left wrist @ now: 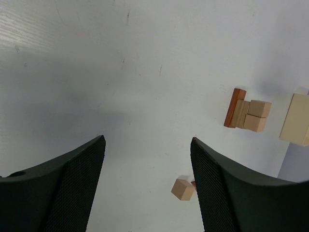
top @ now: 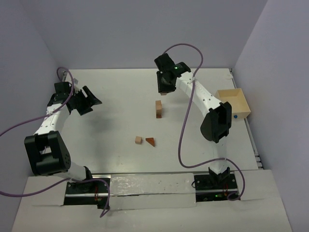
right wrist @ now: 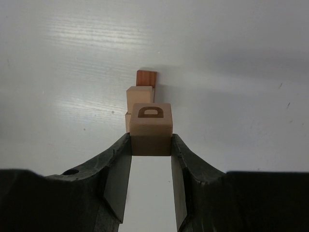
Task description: Build the wood block tower
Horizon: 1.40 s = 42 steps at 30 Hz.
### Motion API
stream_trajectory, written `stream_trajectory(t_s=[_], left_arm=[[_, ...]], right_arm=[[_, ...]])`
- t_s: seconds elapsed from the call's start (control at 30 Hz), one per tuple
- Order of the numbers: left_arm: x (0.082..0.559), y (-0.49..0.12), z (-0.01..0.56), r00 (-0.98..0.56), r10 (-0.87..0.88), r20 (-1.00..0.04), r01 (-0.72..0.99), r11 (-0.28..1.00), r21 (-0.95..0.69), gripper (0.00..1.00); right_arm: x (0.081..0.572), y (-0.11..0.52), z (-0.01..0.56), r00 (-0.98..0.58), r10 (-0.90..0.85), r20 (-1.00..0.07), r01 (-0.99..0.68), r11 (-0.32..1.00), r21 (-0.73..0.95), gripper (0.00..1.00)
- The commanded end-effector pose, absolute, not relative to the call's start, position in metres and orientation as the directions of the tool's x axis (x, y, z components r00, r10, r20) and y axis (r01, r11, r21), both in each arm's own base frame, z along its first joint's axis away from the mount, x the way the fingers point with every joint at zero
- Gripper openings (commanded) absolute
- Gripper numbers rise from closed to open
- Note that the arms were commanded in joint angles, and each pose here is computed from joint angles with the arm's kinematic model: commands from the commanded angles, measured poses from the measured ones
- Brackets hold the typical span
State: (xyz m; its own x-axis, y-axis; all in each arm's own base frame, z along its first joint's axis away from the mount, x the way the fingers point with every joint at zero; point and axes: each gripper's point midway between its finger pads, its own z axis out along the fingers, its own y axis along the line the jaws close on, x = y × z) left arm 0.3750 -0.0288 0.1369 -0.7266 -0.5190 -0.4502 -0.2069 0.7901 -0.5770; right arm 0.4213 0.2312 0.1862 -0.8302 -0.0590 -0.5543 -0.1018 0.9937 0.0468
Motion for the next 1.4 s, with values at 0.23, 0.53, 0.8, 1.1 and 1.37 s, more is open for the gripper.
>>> stream_trajectory(t_s=[0.23,0.53,0.8,1.1,1.37], left_arm=[[0.388,-0.026,0.148,-0.695,-0.529,-0.488,-0.191,0.789,-0.583,0.78],[0.388,-0.027,0.145,-0.699,-0.529,-0.481,-0.193,0.787,-0.586,0.79],[0.389,-0.026,0.144,-0.700,-0.529,-0.480,-0.195,0.788,-0.584,0.79],[0.389,-0.026,0.142,-0.702,-0.530,-0.476,-0.198,0.787,-0.585,0.80],[0.390,-0.026,0.142,-0.705,-0.531,-0.471,-0.198,0.784,-0.588,0.80]], right_arm=[[0.430,0.254,0.179,-0.848,-0.025,-0.529,-0.095,0.990,0.105,0.00],[0.437,0.254,0.168,-0.850,-0.008,-0.526,-0.061,0.995,0.083,0.01],[0.431,0.263,0.159,-0.862,-0.011,-0.507,-0.063,0.994,0.085,0.05],[0.423,0.265,0.145,-0.882,-0.019,-0.472,-0.069,0.994,0.087,0.08],[0.418,0.262,0.136,-0.891,-0.031,-0.453,-0.070,0.995,0.070,0.09]])
